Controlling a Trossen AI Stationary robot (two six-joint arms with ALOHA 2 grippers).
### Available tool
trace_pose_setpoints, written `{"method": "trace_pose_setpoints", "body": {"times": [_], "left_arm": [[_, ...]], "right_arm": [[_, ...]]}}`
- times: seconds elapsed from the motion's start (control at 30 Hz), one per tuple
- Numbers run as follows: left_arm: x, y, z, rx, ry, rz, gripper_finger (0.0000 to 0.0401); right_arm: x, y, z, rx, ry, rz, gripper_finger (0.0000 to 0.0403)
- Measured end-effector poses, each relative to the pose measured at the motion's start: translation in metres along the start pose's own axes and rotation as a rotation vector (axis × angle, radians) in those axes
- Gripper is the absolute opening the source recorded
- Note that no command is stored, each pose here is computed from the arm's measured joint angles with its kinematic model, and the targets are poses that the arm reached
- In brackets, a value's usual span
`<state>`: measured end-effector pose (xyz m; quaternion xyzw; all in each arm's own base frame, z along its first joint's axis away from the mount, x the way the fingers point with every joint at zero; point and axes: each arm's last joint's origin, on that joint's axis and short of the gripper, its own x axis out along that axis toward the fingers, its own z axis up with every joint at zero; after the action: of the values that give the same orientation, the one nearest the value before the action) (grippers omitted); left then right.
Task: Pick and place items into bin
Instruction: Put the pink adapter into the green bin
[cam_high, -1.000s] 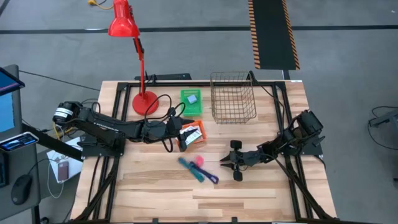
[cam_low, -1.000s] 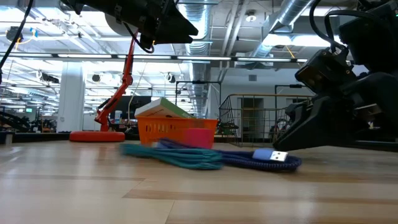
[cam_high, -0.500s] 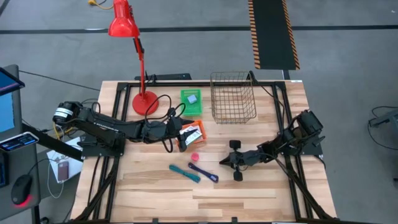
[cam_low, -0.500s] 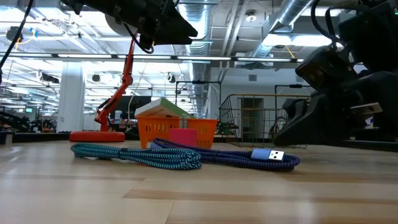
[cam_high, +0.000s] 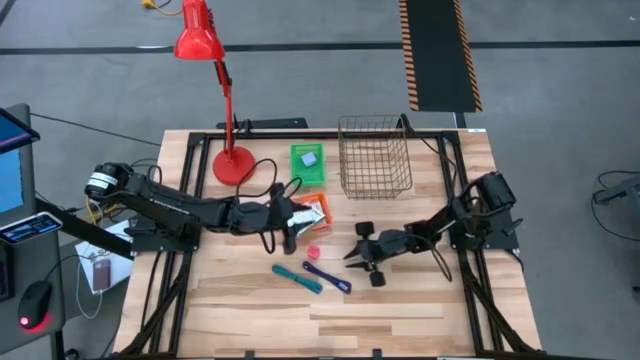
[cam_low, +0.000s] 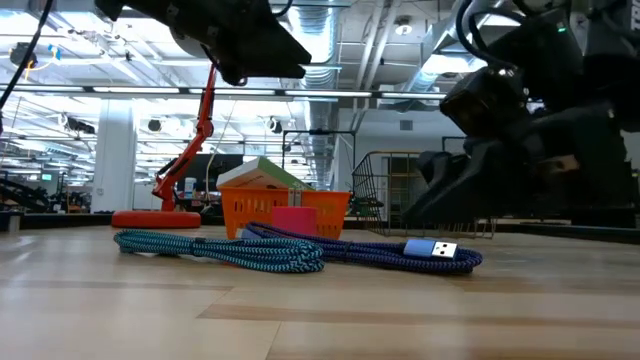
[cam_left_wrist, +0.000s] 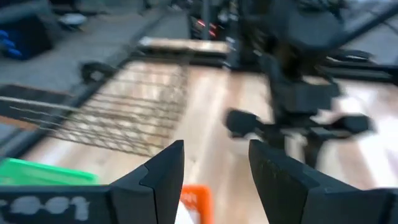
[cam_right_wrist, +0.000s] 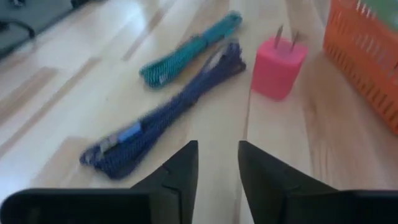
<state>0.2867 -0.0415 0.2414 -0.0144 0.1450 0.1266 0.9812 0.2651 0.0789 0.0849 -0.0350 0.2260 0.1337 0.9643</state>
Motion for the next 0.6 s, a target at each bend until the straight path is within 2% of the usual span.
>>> {"method": "trace_pose_setpoints", "body": {"times": [0.13, 0.37, 0.47, 0.6], "left_arm": [[-0.003, -0.008, -0.006, -0.047, 0.067, -0.089, 0.0171], [-0.010, -0.020, 0.000, -0.149, 0.253, -0.135, 0.0171], [-0.014, -0.027, 0.008, -0.141, 0.279, -0.198, 0.0171], [-0.015, -0.032, 0.015, -0.054, 0.349, -0.230, 0.0171]], "right_arm": [[-0.006, 0.000, 0.001, -0.002, 0.077, -0.009, 0.0116], [-0.034, -0.010, 0.016, 0.006, 0.195, -0.040, 0.0126], [-0.051, -0.015, 0.023, -0.001, 0.248, -0.056, 0.0130], [-0.073, -0.021, 0.028, 0.007, 0.313, -0.081, 0.0132]]}}
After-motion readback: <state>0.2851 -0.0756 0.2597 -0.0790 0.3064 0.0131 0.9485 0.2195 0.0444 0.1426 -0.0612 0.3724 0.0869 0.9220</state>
